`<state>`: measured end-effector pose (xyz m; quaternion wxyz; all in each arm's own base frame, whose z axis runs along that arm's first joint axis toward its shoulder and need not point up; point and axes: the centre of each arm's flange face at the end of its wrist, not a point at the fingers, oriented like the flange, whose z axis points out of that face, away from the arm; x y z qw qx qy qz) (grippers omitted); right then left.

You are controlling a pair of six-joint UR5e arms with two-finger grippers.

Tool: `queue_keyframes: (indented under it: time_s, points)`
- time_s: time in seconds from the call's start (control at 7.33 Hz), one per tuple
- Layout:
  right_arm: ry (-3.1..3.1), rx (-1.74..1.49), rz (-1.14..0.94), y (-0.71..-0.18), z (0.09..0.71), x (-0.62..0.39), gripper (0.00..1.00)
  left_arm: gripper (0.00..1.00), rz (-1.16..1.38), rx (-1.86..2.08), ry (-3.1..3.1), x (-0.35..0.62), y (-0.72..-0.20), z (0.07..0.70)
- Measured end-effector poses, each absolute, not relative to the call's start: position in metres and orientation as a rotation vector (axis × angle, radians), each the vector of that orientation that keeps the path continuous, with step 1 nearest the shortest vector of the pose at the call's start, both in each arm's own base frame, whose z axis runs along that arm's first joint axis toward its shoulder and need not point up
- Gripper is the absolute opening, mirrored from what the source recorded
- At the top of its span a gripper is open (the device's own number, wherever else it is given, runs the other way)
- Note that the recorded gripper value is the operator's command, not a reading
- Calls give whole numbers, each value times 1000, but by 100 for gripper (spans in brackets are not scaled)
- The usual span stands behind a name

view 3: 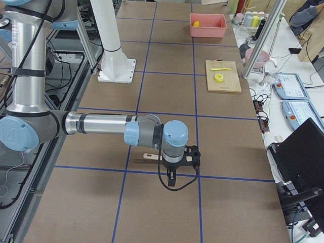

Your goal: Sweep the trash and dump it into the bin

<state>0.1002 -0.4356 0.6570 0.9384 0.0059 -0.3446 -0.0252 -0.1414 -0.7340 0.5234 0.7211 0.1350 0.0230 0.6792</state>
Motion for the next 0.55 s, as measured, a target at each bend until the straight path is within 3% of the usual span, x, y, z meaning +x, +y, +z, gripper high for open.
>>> queue_keyframes:
  time_s: [0.55]
  points:
    - [-704, -10, -37, -433, 667, 100, 100, 0, 1353, 323, 38, -161, -728, 492]
